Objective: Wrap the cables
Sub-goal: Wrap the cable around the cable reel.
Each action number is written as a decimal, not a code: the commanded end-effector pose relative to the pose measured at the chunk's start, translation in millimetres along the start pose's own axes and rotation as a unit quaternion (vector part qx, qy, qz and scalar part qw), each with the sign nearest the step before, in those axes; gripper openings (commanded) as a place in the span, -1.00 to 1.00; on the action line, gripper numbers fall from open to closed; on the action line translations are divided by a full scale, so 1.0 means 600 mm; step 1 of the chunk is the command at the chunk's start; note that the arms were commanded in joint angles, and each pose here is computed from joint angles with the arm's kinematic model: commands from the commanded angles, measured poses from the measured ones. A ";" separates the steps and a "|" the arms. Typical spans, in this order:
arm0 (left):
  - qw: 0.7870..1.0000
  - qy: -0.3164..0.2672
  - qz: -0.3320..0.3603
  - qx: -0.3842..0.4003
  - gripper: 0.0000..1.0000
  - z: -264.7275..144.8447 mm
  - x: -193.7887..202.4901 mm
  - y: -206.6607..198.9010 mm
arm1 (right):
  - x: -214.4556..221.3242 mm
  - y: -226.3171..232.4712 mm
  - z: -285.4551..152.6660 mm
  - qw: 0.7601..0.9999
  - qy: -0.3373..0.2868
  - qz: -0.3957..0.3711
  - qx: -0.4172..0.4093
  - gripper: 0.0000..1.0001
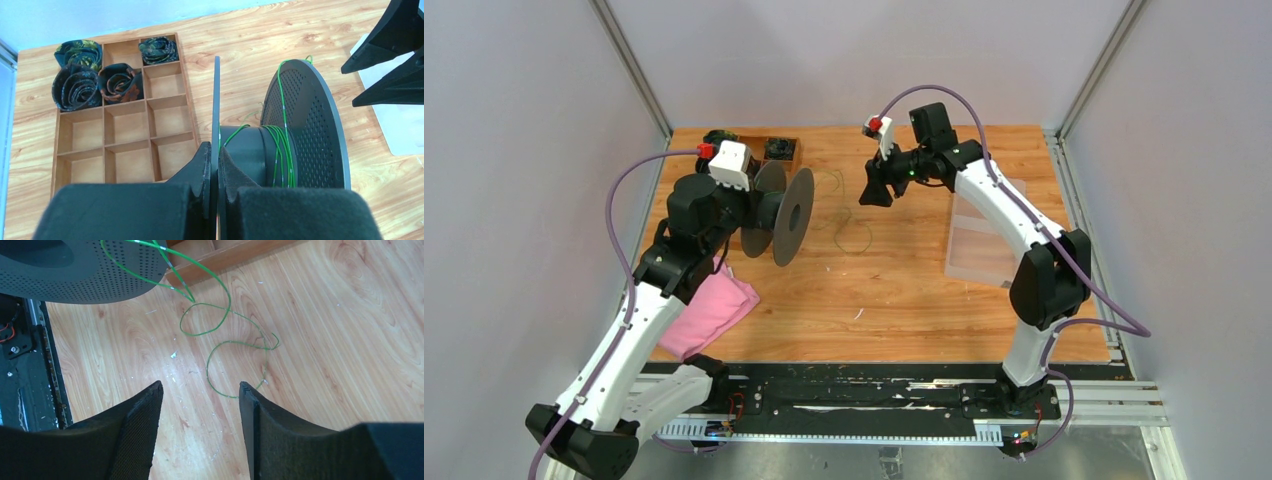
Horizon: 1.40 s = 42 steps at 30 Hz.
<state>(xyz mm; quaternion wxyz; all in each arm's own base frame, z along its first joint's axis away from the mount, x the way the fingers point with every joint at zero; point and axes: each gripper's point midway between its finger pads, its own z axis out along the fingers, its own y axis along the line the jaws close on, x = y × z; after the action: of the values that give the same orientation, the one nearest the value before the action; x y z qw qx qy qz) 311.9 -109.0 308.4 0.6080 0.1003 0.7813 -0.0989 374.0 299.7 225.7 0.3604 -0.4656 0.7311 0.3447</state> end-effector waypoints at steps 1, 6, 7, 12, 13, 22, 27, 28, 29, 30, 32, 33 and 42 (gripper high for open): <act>0.997 -0.078 -0.014 0.018 -0.99 -0.025 -0.085 -0.009 | -0.041 0.004 -0.030 0.999 -0.024 -0.041 0.006 0.16; 0.997 -0.077 -0.018 0.025 -0.99 -0.027 -0.088 -0.014 | -0.050 -0.010 -0.002 0.999 -0.034 -0.003 -0.009 0.21; 0.997 -0.077 -0.018 0.026 -0.99 -0.026 -0.088 -0.015 | -0.051 -0.014 0.005 0.999 -0.039 0.004 -0.011 0.21; 0.996 -0.075 -0.022 0.033 -0.99 -0.025 -0.087 -0.019 | -0.047 -0.024 0.039 0.997 -0.059 0.051 -0.025 0.22; 0.996 -0.075 -0.023 0.034 -0.99 -0.025 -0.087 -0.020 | -0.045 -0.025 0.045 0.996 -0.061 0.060 -0.027 0.21; 0.996 -0.079 -0.027 0.038 -0.99 -0.026 -0.091 -0.023 | -0.023 -0.040 0.076 0.992 -0.071 0.105 -0.012 0.18; 0.996 -0.080 -0.028 0.039 -0.99 -0.027 -0.092 -0.023 | -0.019 -0.042 0.093 0.990 -0.072 0.119 -0.013 0.06; 0.996 -0.079 -0.028 0.039 -0.99 -0.027 -0.092 -0.023 | -0.018 -0.041 0.097 0.990 -0.070 0.122 -0.014 0.02; 0.996 -0.080 -0.029 0.039 -0.99 -0.028 -0.092 -0.023 | -0.018 -0.040 0.101 0.990 -0.069 0.123 -0.015 -0.03; 0.996 -0.080 -0.029 0.039 -0.99 -0.028 -0.092 -0.023 | -0.020 -0.037 0.102 0.990 -0.070 0.123 -0.016 -0.07; 0.996 -0.080 -0.030 0.038 -0.99 -0.028 -0.092 -0.022 | -0.006 -0.038 0.118 0.989 -0.061 0.135 -0.023 -0.18; 0.996 -0.080 -0.031 0.038 -0.99 -0.028 -0.092 -0.022 | -0.004 -0.038 0.120 0.988 -0.060 0.137 -0.025 -0.26; 0.995 -0.084 -0.040 0.029 -0.99 -0.030 -0.095 -0.016 | 0.024 -0.065 0.103 0.987 -0.048 0.144 0.056 -0.99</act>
<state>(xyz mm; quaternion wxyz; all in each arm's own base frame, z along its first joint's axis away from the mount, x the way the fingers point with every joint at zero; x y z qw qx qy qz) 308.4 -118.6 318.3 0.6091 0.0970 0.7754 -0.1351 413.2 342.7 174.3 0.3386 -0.3346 0.7751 0.4154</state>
